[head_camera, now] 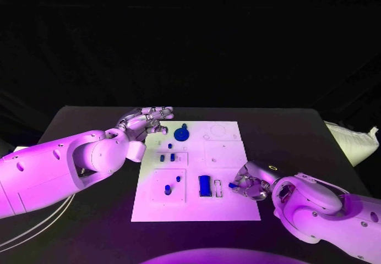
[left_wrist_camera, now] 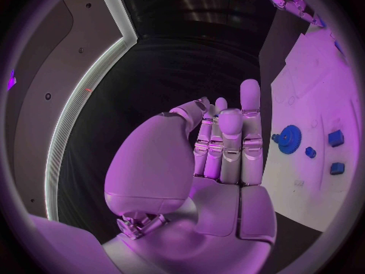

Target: Assemble the parts on the task board

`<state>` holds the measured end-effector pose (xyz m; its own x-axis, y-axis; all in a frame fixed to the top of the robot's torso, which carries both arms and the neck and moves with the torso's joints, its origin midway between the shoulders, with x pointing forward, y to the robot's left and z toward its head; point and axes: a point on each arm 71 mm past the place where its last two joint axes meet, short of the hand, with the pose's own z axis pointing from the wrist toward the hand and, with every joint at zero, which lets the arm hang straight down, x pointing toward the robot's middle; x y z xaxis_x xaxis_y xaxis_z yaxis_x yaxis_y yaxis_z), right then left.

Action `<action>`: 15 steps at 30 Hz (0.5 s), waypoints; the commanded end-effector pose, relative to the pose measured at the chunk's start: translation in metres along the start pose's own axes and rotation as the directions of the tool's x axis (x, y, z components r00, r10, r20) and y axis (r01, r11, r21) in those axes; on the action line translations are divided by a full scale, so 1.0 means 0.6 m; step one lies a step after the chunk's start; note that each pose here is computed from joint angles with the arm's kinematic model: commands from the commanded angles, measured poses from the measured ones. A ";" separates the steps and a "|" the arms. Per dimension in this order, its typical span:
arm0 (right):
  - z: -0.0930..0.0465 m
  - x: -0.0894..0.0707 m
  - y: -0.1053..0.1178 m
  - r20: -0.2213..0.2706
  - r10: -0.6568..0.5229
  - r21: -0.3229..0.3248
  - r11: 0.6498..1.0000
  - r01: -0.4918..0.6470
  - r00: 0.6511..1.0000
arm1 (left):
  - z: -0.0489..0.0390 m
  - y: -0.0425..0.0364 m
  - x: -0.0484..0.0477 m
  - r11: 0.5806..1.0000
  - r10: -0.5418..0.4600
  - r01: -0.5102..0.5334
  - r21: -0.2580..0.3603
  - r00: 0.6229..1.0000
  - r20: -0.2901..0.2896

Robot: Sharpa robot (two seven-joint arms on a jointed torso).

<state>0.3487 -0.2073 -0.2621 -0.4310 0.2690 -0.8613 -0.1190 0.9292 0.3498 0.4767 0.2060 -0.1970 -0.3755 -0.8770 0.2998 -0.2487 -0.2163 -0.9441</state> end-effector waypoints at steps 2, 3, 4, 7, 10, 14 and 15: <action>-0.003 0.001 0.004 0.000 0.136 0.037 0.990 -0.136 0.991 | 0.000 0.000 0.005 1.000 -0.003 0.003 0.004 1.000 -0.024; -0.003 0.001 0.006 -0.003 0.152 0.038 0.988 -0.151 0.988 | 0.000 0.000 0.005 1.000 -0.003 0.003 0.004 1.000 -0.024; -0.003 0.002 0.007 -0.005 0.161 0.040 0.986 -0.161 0.987 | 0.000 0.000 0.005 1.000 -0.003 0.003 0.004 1.000 -0.024; -0.002 0.004 0.011 -0.013 0.191 0.045 0.981 -0.190 0.982 | 0.000 0.000 0.006 1.000 -0.003 0.003 0.004 1.000 -0.026; -0.001 0.007 0.015 -0.021 0.210 0.048 0.977 -0.208 0.978 | 0.000 0.000 0.007 1.000 -0.004 0.004 0.003 1.000 -0.028; 0.002 0.010 0.020 -0.027 0.234 0.054 0.971 -0.233 0.972 | -0.001 0.000 0.008 1.000 -0.004 0.004 0.003 1.000 -0.028; 0.003 0.010 0.020 -0.029 0.238 0.055 0.970 -0.236 0.971 | -0.001 0.000 0.008 1.000 -0.004 0.004 0.003 1.000 -0.029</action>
<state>0.3462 -0.1935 -0.2622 -0.4694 0.4348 -0.7685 -0.0076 0.8684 0.4959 0.4756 0.2046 -0.1968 -0.3798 -0.8746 0.3015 -0.2507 -0.2164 -0.9436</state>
